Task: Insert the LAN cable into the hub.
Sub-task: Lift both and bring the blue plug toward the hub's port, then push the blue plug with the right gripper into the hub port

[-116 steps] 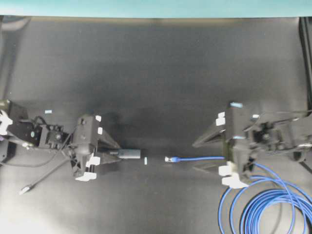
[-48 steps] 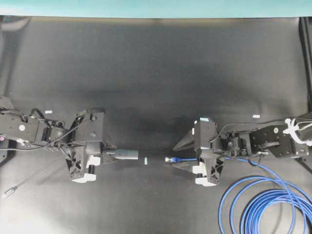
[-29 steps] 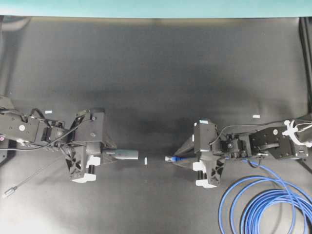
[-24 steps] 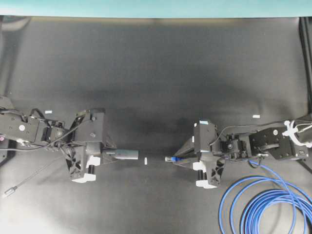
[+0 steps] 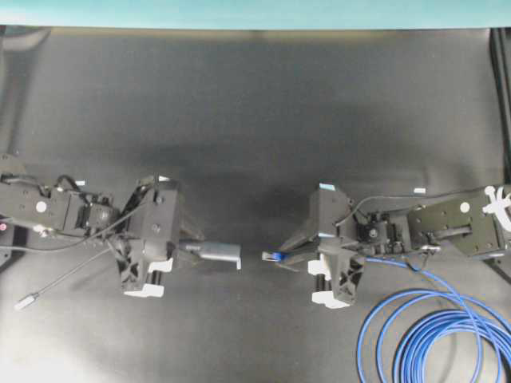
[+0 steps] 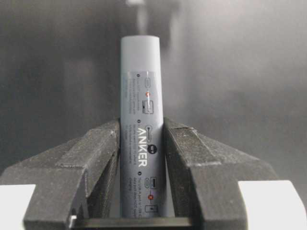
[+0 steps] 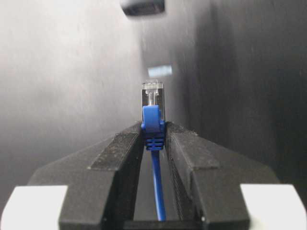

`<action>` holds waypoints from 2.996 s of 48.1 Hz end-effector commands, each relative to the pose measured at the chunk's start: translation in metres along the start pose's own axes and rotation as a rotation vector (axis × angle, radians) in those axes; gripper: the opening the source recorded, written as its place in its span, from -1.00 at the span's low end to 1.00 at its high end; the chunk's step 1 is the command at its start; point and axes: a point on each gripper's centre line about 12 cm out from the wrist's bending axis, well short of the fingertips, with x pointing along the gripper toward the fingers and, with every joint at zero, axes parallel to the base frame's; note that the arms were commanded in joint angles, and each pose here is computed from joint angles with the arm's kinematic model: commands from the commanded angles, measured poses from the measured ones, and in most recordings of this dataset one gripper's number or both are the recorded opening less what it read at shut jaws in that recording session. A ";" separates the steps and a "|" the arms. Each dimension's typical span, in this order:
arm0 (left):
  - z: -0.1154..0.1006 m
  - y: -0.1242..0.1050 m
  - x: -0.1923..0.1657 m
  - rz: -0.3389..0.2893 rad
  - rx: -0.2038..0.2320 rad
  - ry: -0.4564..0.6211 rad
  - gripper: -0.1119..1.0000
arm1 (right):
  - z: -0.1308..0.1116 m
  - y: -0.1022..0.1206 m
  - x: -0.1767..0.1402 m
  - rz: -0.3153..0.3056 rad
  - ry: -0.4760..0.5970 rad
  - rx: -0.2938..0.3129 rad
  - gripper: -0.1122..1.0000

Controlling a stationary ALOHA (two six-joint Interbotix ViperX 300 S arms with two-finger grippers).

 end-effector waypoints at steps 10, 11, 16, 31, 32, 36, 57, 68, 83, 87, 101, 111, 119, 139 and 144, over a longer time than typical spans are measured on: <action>0.015 -0.001 0.000 -0.002 0.004 -0.046 -0.29 | 0.016 -0.005 0.003 -0.010 -0.043 0.016 -0.54; 0.016 -0.001 0.000 -0.002 0.004 -0.048 -0.29 | 0.016 -0.006 0.003 -0.013 -0.041 0.018 -0.54; 0.016 -0.001 0.002 -0.002 0.003 -0.041 -0.29 | 0.018 -0.007 0.003 -0.016 -0.046 0.021 -0.54; 0.019 0.001 0.007 0.001 0.001 -0.040 -0.29 | 0.025 -0.009 0.010 -0.019 -0.060 0.020 -0.54; 0.019 0.001 0.008 0.001 0.001 -0.035 -0.29 | 0.026 -0.009 0.010 -0.018 -0.061 0.020 -0.54; 0.016 0.001 0.008 0.002 0.001 -0.017 -0.29 | 0.026 -0.008 0.011 -0.017 -0.061 0.021 -0.54; 0.016 0.008 0.010 0.018 -0.007 0.005 -0.29 | 0.023 -0.004 0.011 -0.011 -0.042 0.018 -0.54; 0.016 0.008 0.012 0.020 0.001 0.019 -0.29 | 0.023 -0.003 0.012 -0.009 -0.039 0.017 -0.54; 0.018 0.008 0.016 0.019 0.008 0.020 -0.29 | 0.025 -0.004 0.016 -0.013 -0.039 0.016 -0.54; 0.019 0.007 0.017 0.016 0.012 0.017 -0.29 | 0.026 -0.005 0.016 -0.015 -0.042 0.018 -0.54; 0.018 0.003 0.021 0.008 0.035 0.052 -0.29 | 0.025 -0.007 0.017 -0.020 -0.025 0.020 -0.54; 0.022 0.003 0.028 0.007 0.053 0.101 -0.29 | 0.019 -0.007 0.018 -0.029 0.032 0.016 -0.54; 0.029 0.003 0.035 0.005 0.093 0.164 -0.29 | 0.019 -0.006 0.020 -0.030 0.065 -0.001 -0.54; 0.037 0.004 0.041 0.008 0.090 0.112 -0.29 | 0.028 -0.004 0.024 -0.018 0.011 -0.005 -0.54; 0.036 0.004 0.037 0.010 0.073 0.073 -0.29 | 0.030 -0.004 0.023 -0.017 -0.004 -0.004 -0.54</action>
